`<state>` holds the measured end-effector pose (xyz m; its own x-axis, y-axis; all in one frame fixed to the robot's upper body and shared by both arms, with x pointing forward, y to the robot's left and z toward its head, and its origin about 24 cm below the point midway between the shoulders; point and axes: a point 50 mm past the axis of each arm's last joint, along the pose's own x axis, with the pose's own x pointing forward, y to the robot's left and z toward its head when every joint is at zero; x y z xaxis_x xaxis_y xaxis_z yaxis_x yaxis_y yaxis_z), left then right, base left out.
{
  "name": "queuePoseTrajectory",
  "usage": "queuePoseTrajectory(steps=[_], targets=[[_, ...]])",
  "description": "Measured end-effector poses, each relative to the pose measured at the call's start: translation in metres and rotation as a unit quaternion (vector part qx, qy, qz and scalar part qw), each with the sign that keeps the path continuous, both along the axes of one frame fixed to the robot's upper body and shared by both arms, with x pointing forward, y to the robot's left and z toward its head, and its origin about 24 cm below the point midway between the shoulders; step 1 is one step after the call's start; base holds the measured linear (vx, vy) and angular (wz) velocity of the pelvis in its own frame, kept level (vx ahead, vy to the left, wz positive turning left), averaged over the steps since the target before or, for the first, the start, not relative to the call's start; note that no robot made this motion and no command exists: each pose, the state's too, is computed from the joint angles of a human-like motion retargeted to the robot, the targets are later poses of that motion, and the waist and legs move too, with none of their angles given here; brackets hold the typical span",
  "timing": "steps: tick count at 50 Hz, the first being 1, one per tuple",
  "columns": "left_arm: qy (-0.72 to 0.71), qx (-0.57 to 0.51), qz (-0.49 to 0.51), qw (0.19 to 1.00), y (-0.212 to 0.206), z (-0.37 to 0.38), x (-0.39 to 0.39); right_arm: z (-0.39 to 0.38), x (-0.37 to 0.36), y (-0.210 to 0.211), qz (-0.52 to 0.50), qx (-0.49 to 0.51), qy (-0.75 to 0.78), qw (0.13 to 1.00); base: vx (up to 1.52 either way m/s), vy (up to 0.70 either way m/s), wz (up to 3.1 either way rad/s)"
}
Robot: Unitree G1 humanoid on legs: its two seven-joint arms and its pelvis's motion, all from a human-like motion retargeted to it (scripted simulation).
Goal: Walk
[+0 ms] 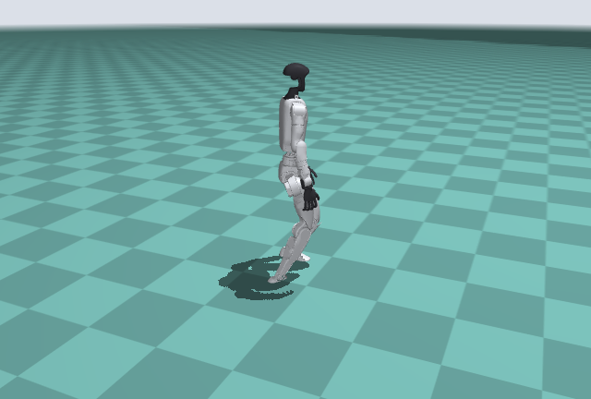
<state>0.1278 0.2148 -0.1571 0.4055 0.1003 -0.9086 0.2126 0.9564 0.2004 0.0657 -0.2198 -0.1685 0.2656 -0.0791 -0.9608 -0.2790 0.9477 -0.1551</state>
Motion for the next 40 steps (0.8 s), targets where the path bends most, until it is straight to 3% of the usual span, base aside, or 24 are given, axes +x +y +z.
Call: queuePoseTrajectory(steps=[13,31,40], targets=[[0.027,-0.018,0.005,0.999,-0.006,-0.001,0.002,0.007,0.029,-0.006,-0.045,0.006,-0.043,0.998,-0.06,-0.03,3.19],[0.001,-0.03,0.045,0.999,-0.017,0.002,0.019,0.041,0.123,0.001,0.014,-0.013,-0.185,0.982,0.14,0.25,2.09],[0.0,-0.059,0.059,0.997,-0.03,0.001,0.02,0.03,0.108,0.011,-0.016,0.009,-0.152,0.988,0.49,0.22,1.87]])
